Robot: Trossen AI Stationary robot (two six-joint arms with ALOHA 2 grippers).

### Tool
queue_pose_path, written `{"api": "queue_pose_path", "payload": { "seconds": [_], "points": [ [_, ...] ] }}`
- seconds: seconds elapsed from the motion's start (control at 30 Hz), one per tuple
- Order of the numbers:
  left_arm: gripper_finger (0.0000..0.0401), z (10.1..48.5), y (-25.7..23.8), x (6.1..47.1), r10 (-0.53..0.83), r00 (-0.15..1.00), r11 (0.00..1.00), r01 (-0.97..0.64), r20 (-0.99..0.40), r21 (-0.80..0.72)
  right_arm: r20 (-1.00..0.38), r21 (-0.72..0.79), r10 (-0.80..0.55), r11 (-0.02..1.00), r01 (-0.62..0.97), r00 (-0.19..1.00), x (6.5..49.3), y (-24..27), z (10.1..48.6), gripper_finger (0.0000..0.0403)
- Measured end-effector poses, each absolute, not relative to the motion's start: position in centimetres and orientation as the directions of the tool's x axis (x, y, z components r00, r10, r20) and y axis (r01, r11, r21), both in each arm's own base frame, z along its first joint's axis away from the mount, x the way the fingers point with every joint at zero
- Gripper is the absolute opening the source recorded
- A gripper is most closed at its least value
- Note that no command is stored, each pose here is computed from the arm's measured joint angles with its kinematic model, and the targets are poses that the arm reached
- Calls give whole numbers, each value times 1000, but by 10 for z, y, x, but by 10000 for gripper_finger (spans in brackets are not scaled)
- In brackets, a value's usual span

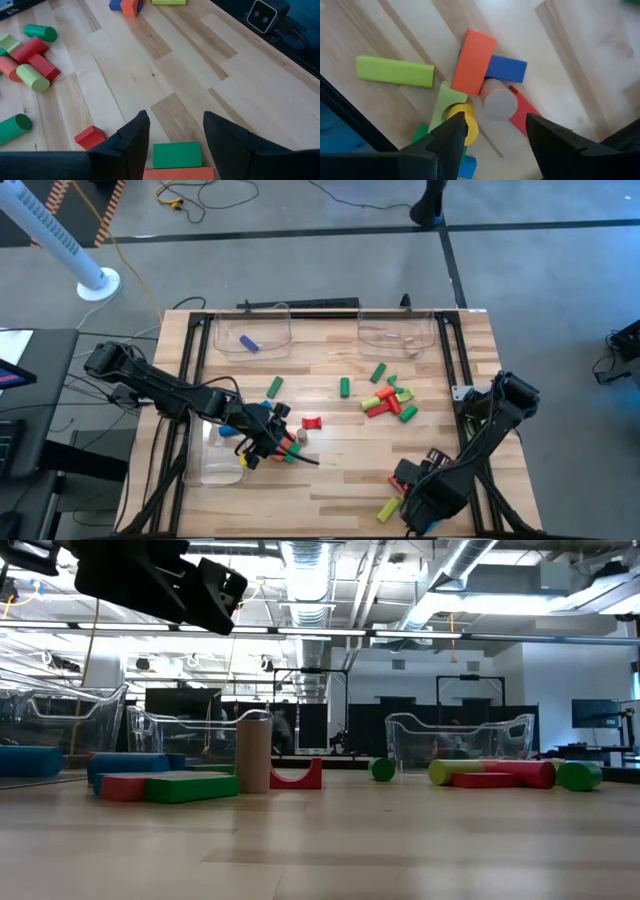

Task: Sort blocks by size
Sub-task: Put the brown cylindrical block into the bottom left transparent bin

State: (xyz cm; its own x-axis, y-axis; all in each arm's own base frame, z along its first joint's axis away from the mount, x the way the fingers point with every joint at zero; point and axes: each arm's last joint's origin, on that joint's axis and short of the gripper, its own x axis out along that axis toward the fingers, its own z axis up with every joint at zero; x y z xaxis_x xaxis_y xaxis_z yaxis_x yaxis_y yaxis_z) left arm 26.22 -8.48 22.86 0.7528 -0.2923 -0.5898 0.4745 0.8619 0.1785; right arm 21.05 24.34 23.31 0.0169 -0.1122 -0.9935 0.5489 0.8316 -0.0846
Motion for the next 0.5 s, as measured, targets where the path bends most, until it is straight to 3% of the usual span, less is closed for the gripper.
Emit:
{"api": "queue_pose_path", "payload": {
  "seconds": [0.5],
  "points": [
    [181, 229, -85, 263, -294, 759, 854, 481, -580, 197, -993, -86, -115, 760, 644, 4, 204, 239, 201, 250]
  ]
}}
